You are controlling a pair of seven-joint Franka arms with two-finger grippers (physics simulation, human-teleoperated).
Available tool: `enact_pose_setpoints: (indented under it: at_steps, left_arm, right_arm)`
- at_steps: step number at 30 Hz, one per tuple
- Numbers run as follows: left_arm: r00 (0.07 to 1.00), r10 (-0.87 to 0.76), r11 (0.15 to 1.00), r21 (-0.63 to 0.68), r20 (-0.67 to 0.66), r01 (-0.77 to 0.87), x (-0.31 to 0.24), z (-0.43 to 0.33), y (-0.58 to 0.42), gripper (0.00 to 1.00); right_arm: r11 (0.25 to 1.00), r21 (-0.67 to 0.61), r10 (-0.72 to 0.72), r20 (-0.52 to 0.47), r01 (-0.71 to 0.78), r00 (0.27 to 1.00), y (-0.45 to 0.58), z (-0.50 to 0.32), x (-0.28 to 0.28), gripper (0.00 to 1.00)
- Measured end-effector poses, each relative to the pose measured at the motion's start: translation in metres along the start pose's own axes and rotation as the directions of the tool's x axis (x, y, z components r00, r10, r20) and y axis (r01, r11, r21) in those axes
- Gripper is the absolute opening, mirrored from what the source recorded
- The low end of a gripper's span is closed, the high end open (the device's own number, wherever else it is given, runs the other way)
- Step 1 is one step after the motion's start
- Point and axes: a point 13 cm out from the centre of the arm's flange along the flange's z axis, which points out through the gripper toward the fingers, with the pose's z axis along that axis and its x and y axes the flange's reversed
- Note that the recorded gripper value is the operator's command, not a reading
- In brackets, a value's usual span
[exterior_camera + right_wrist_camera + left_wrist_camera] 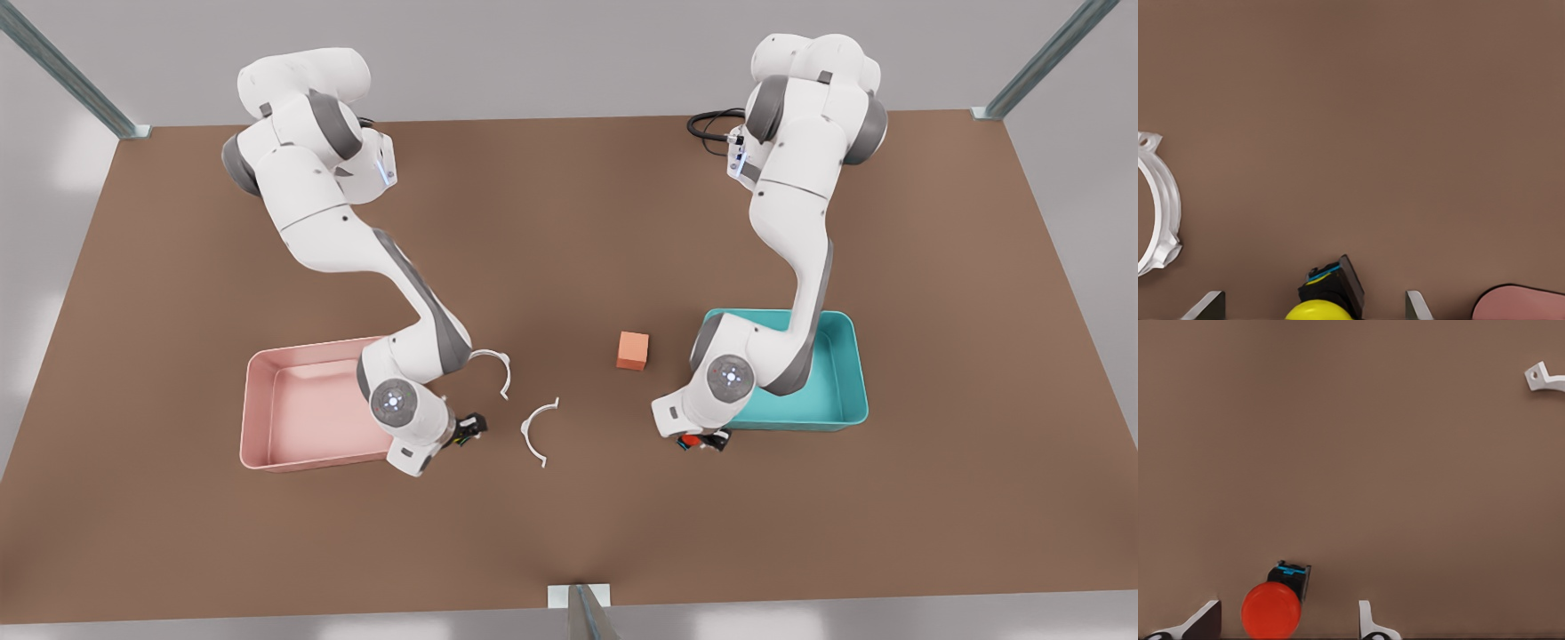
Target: Place the red button in the blue storage box with the left arm, and place the yellow button in the pink storage box with the right arm
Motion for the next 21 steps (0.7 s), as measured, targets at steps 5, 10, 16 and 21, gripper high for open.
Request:
enact_pose_setpoints:
  at_steps: [5, 10, 16, 21]
  left_arm:
    - [0.998, 0.016, 1.0, 0.012, -0.057, -0.016, 0.022, 0.028, -0.001, 1.0]
    - [0.997, 0.033, 0.999, 0.015, -0.076, -0.032, 0.027, 0.046, -0.001, 1.0]
    - [0.998, 0.047, 0.999, 0.006, -0.046, -0.047, 0.018, 0.044, 0.002, 1.0]
    - [0.998, 0.057, 0.998, -0.002, -0.025, -0.057, 0.012, 0.042, 0.005, 0.71]
  right_arm:
    - [1.0, -0.004, 0.013, -0.028, -0.014, 1.0, 0.0, 0.016, 0.013, 1.0]
    - [1.0, -0.007, 0.013, -0.053, -0.014, 0.999, 0.006, 0.026, 0.023, 1.0]
    - [1.0, -0.002, 0.021, -0.081, -0.021, 0.996, 0.001, 0.033, 0.032, 1.0]
    - [1.0, 0.0, 0.023, -0.086, -0.023, 0.996, -0.001, 0.036, 0.035, 1.0]
